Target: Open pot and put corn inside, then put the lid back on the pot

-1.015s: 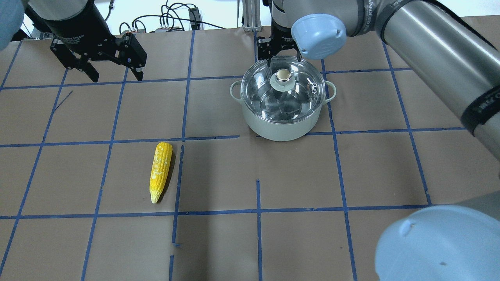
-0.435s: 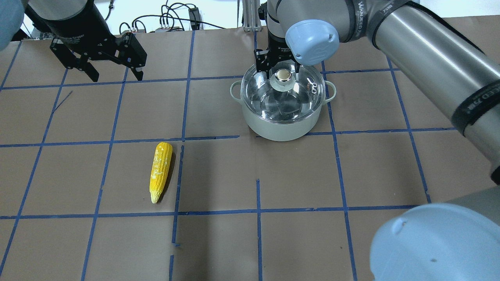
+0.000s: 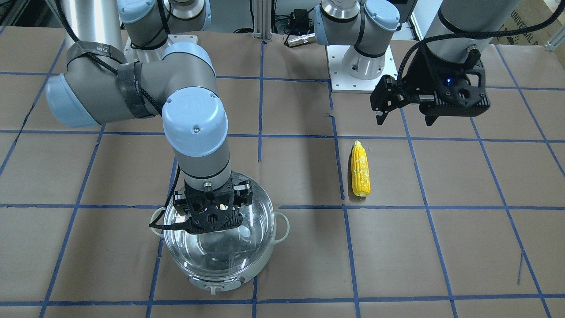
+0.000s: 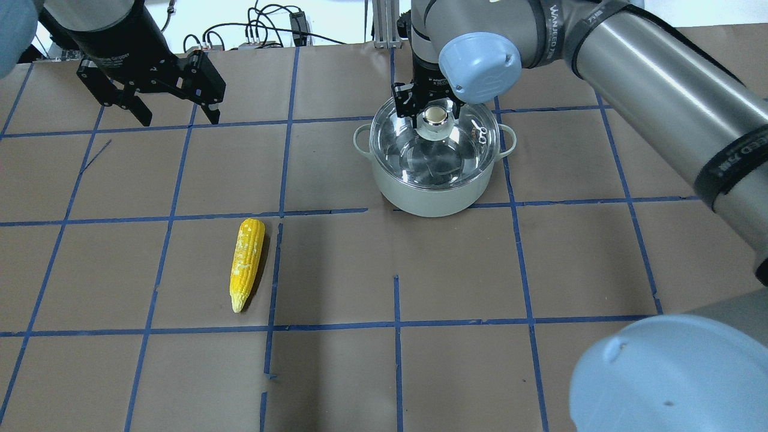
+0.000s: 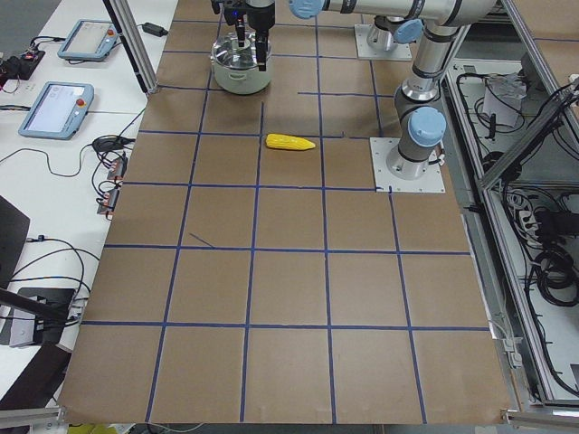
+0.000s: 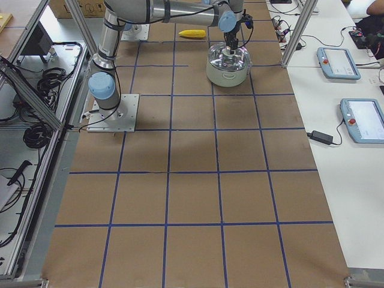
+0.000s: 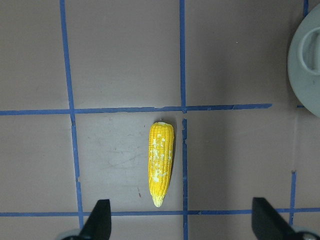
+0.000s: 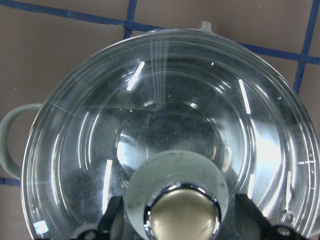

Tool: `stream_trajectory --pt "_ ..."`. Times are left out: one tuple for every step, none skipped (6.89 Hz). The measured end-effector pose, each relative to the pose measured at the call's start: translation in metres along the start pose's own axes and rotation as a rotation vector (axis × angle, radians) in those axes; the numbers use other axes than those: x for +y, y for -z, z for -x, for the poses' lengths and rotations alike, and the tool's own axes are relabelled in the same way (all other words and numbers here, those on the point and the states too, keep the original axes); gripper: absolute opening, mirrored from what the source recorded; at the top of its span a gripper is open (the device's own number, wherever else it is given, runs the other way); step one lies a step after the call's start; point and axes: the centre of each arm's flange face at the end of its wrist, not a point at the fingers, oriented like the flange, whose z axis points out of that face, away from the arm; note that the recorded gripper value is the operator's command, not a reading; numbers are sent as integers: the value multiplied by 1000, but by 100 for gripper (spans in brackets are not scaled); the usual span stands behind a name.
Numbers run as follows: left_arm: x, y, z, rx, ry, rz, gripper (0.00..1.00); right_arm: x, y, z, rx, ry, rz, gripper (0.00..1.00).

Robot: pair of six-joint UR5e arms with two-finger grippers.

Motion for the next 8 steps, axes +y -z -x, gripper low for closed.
stream_trajectory --pt "0 0 0 0 0 -1 100 0 0 0 0 3 2 74" --pt "0 0 0 0 1 -1 100 1 0 0 0 4 4 72" --pt "0 0 0 1 1 -1 100 2 -1 -1 0 6 11 72" --pt "0 0 0 1 1 -1 100 3 -2 -1 1 10 19 71" --pt "0 0 0 0 1 -1 100 4 -4 -1 1 17 25 62" --pt "0 0 0 0 1 -1 100 5 -5 -1 1 21 28 54" --pt "0 0 0 0 0 -1 100 5 -4 -1 1 23 28 47" --pt "0 1 0 0 0 -2 100 5 -3 -1 0 24 26 43"
